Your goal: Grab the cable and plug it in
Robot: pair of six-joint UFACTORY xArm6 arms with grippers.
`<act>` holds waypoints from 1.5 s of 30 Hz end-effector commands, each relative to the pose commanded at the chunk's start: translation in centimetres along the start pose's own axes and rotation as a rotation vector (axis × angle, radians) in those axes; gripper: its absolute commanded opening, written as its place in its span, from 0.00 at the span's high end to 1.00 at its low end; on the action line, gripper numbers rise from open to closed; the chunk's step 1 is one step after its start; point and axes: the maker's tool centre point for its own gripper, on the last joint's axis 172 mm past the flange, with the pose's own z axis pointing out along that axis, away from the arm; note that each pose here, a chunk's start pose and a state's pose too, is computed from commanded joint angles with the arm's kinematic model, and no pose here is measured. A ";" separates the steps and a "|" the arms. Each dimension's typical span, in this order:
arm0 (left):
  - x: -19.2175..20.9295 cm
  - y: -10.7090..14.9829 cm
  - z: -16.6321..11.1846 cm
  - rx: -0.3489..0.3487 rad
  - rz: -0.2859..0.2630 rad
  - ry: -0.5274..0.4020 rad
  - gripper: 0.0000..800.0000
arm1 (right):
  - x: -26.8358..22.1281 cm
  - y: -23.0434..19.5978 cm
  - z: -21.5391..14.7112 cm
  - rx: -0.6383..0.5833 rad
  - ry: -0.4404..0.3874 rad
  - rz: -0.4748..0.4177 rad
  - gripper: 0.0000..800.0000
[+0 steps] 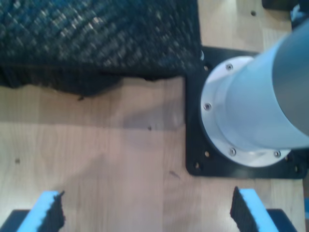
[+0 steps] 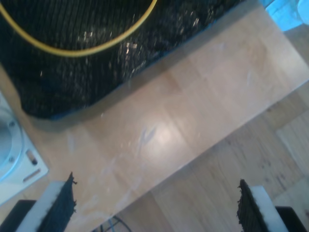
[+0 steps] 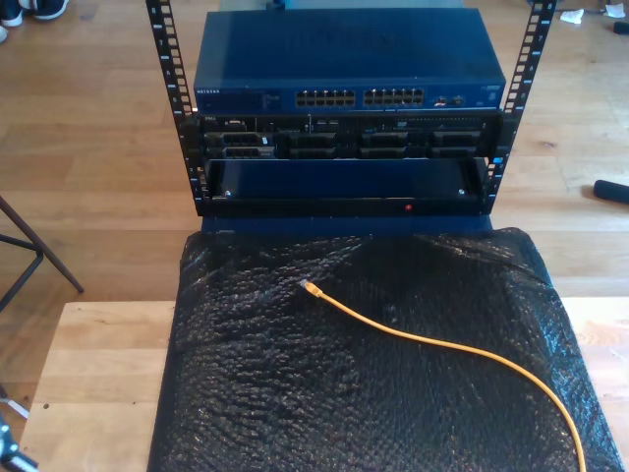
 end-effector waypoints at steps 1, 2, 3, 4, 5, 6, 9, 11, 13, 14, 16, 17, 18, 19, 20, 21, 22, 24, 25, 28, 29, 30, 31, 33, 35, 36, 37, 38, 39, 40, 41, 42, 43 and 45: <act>0.2 -0.2 0.0 -0.005 0.000 -0.006 0.00 | 0.4 0.1 0.1 0.003 0.003 0.005 0.00; 0.4 -0.3 0.0 -0.009 0.000 -0.010 0.00 | 0.7 0.2 0.3 0.006 0.005 0.010 0.00; 0.4 -0.5 -0.1 -0.007 -0.002 -0.015 0.00 | 1.0 0.3 0.5 0.013 0.007 0.011 0.00; 0.5 -0.7 -0.5 -0.001 -0.002 -0.021 0.00 | 1.6 0.4 0.8 0.021 0.012 0.010 0.00; 0.6 -1.0 -0.9 0.006 -0.002 -0.025 0.00 | 2.0 0.5 1.0 0.028 0.014 0.013 0.00; 0.7 -1.3 -1.2 0.015 -0.004 -0.024 0.00 | 2.4 0.6 1.1 0.031 0.021 0.019 0.00; 1.7 -2.6 -2.1 0.060 -0.018 0.004 0.00 | 3.4 0.9 1.5 0.033 0.037 0.029 0.00; 2.5 -3.4 -2.6 0.086 -0.030 0.033 0.00 | 4.2 1.2 1.6 0.029 0.054 0.043 0.00; 3.1 -4.0 -2.9 0.101 -0.037 0.051 0.00 | 5.2 1.7 1.7 0.020 0.081 0.061 0.00; 3.2 -4.1 -2.9 0.105 -0.041 0.058 0.00 | 6.0 1.9 1.8 0.018 0.099 0.063 0.00; 3.5 -4.5 -3.0 0.117 -0.045 0.072 0.00 | 7.0 2.4 1.9 0.009 0.126 0.067 0.00; 3.6 -4.7 -3.0 0.121 -0.047 0.081 0.00 | 7.5 2.4 1.9 0.010 0.131 0.068 0.00; 3.8 -4.9 -3.0 0.127 -0.050 0.089 0.00 | 7.8 2.5 1.9 0.014 0.130 0.068 0.00; 4.1 -5.1 -3.0 0.134 -0.050 0.100 0.00 | 8.1 2.4 2.1 0.021 0.129 0.065 0.00; 4.2 -5.3 -3.0 0.138 -0.052 0.108 0.00 | 8.6 2.4 2.3 0.033 0.129 0.060 0.00; 4.4 -5.4 -3.0 0.142 -0.054 0.113 0.00 | 9.1 2.3 2.6 0.043 0.130 0.060 0.00; 4.4 -5.4 -3.1 0.143 -0.056 0.114 0.00 | 9.5 2.3 2.8 0.049 0.128 0.062 0.00; 4.4 -5.4 -3.1 0.142 -0.066 0.115 0.00 | 10.0 2.7 3.1 0.046 0.120 0.065 0.00; 4.5 -5.5 -3.1 0.141 -0.071 0.117 0.00 | 10.3 2.9 3.4 0.048 0.117 0.062 0.00; 5.1 -5.5 -2.7 0.124 -0.068 0.113 0.00 | 11.7 3.3 4.5 0.056 0.105 0.051 0.00; 5.2 -5.5 -2.7 0.120 -0.070 0.111 0.00 | 12.2 3.4 4.8 0.059 0.100 0.053 0.00; 5.2 -5.6 -2.7 0.120 -0.072 0.110 0.00 | 12.6 3.6 5.1 0.060 0.096 0.048 0.00; 5.2 -5.6 -2.7 0.119 -0.077 0.110 0.00 | 13.0 3.5 5.5 0.066 0.093 0.044 0.00; 5.2 -5.6 -2.7 0.119 -0.078 0.110 0.00 | 14.0 3.4 6.2 0.081 0.088 0.038 0.00; 5.2 -5.5 -2.6 0.118 -0.079 0.111 0.00 | 15.1 3.1 6.8 0.098 0.085 0.038 0.00; 5.2 -5.5 -2.6 0.118 -0.079 0.111 0.00 | 15.6 3.0 7.1 0.105 0.083 0.040 0.00; 5.2 -5.6 -2.6 0.119 -0.079 0.112 0.00 | 16.1 3.0 7.5 0.108 0.080 0.037 0.00; 5.2 -5.5 -2.6 0.118 -0.079 0.111 0.00 | 16.5 3.0 7.8 0.108 0.076 0.033 0.00; 5.2 -5.5 -2.5 0.117 -0.079 0.112 0.00 | 17.0 3.1 8.1 0.105 0.074 0.029 0.00; 5.2 -5.5 -2.5 0.117 -0.079 0.112 0.00 | 17.4 3.3 8.6 0.100 0.073 0.025 0.00; 5.2 -5.5 -2.5 0.117 -0.078 0.112 0.00 | 17.9 3.5 9.0 0.095 0.071 0.020 0.00; 5.2 -5.5 -2.5 0.116 -0.078 0.112 0.00 | 18.5 3.6 9.5 0.093 0.067 0.010 0.00; 5.2 -5.5 -2.5 0.115 -0.077 0.112 0.00 | 18.8 3.6 10.0 0.096 0.059 0.003 0.00; 5.3 -5.5 -2.5 0.114 -0.077 0.113 0.00 | 19.1 3.7 11.2 0.120 0.039 0.007 0.00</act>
